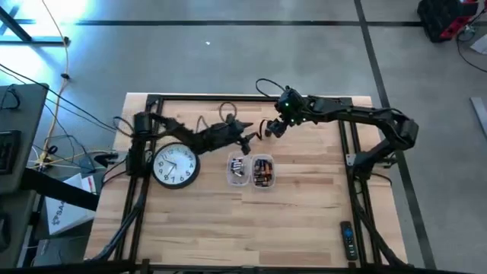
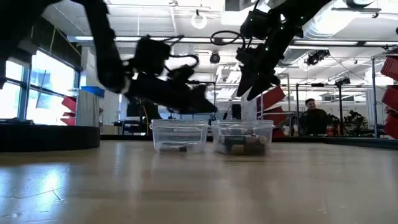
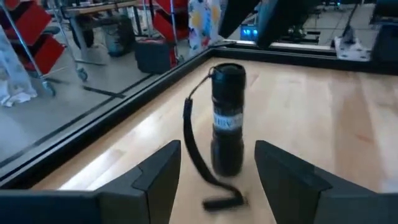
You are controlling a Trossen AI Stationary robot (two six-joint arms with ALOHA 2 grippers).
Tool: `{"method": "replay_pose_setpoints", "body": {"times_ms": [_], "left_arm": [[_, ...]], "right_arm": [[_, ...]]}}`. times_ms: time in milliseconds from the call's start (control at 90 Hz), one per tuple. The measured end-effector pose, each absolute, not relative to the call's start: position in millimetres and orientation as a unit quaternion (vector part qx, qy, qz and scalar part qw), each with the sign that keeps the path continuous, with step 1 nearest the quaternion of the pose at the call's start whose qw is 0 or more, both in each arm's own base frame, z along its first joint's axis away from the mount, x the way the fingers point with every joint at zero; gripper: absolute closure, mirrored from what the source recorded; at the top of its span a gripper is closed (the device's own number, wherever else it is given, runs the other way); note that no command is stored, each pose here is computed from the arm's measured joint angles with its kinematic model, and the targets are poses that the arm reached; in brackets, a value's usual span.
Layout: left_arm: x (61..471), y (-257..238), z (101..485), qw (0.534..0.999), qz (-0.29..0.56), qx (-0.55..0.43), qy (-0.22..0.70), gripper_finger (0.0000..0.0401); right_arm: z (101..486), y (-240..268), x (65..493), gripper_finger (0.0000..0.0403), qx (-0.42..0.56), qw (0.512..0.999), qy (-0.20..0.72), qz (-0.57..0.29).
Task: Insert battery
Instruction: Open the black flashlight lid
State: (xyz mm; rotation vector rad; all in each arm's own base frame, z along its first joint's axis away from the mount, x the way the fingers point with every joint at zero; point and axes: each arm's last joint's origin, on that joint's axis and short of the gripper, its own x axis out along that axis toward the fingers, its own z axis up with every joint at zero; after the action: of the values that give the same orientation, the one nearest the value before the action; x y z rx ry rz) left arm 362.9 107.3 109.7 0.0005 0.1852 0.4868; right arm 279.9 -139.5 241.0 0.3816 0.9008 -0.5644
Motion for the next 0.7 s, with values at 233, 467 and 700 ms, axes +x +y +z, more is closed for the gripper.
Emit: {"method": "replay_pose_setpoints", "body": {"times_ms": [233,467,700], "left_arm": [[390,120,99,0.973,0.209,-0.026,0.090,0.0211],[406,121,85,0.966,0.240,-0.015,0.096,0.0211],[417,118,83,0.953,0.291,-0.007,0.084,0.0211]], "right_arm": [[239,-138,277,0.0167,0.166,0.838,0.451,-0.257],[240,-138,278,0.0167,0.152,0.844,0.448,-0.251],[240,-139,278,0.0167,0.150,0.846,0.445,-0.252]]}}
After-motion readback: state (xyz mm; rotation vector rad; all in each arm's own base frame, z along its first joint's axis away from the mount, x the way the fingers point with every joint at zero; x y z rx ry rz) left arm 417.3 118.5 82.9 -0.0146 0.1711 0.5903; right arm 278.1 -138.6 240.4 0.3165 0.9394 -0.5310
